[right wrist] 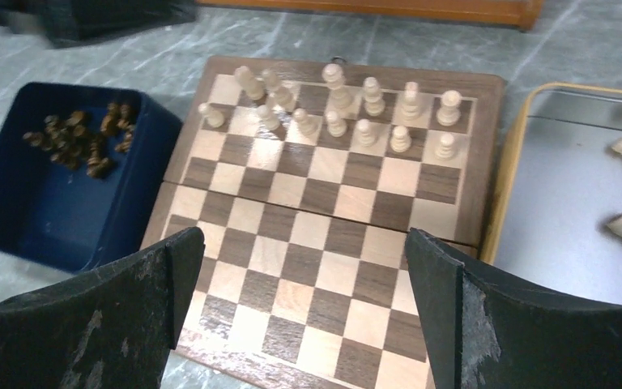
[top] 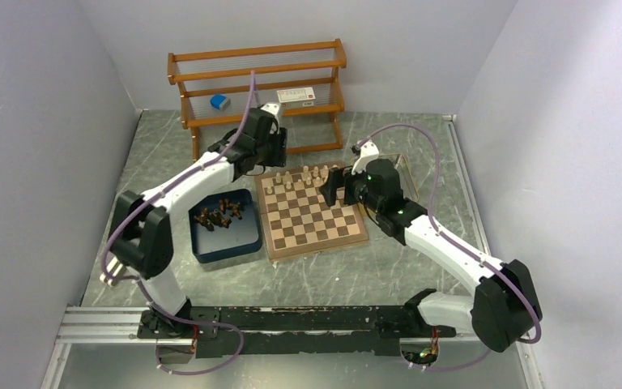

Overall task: Set up the chess pieces on the board
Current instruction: Place the chess piece on the chessboard, then pick up the chess piece from the storage box.

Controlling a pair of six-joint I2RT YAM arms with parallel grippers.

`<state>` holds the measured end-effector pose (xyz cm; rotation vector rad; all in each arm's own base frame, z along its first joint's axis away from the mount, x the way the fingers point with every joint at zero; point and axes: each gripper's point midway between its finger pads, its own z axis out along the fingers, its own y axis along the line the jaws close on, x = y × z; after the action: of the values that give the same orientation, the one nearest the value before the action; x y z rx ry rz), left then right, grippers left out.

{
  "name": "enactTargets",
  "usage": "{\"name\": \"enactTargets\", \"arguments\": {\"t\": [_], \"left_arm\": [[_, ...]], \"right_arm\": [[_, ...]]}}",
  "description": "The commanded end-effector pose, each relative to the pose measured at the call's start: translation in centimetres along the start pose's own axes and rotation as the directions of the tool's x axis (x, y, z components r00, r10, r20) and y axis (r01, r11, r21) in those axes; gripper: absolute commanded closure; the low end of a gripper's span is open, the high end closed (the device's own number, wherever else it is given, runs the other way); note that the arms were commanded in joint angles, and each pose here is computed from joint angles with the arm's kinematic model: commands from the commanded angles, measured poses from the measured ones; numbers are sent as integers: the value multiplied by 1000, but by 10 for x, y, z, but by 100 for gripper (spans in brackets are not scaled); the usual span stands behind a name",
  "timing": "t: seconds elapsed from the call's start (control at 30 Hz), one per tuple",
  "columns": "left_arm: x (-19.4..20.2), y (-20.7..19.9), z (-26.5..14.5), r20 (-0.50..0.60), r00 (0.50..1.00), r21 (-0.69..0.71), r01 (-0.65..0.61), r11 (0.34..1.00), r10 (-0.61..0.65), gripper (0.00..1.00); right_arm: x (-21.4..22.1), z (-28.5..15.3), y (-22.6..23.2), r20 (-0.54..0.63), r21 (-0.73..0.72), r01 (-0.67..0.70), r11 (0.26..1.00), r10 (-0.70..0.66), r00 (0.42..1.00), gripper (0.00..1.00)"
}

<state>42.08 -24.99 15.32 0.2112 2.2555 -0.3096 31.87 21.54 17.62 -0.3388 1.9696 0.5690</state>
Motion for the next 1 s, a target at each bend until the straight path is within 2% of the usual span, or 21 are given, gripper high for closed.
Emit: {"name": "enactTargets", "arguments": {"t": [0.0, 0.13, 0.27, 0.43, 0.53, 0.6, 0.8, 0.97], "left_arm": [[-39, -18, -48, 89, 996, 90, -2, 996, -6, 43], [-47, -26, -87, 127, 992, 169, -19, 985, -3, 39], [-36, -26, -118, 131, 991, 216, -49, 975, 21, 30], [-12, -23, -153, 139, 989, 268, -80, 960, 44, 22], [10, -22, -163, 131, 990, 309, -97, 946, 58, 14], [25, -16, -164, 120, 990, 301, -108, 947, 75, 13], [45, 12, -168, 135, 984, 196, -144, 970, 119, 13], [50, 12, -169, 131, 983, 207, -153, 966, 127, 14]], "right_arm": [[-13, 4, -30, 11, 169, -15, 986, 14, 1000, 0], [-17, 4, -59, -38, 304, 78, 949, -70, 997, 4], [-29, 3, -89, -46, 392, 149, 908, -142, 989, 19], [-23, 3, -136, -76, 476, 129, 870, -105, 992, 37], [-10, 6, -162, -110, 524, 124, 843, -78, 991, 50], [-2, 9, -176, -139, 549, 129, 826, -62, 988, 56], [16, 22, -202, -230, 554, 186, 811, -65, 971, 58], [34, 34, -214, -320, 528, 239, 815, -69, 945, 58]]}}
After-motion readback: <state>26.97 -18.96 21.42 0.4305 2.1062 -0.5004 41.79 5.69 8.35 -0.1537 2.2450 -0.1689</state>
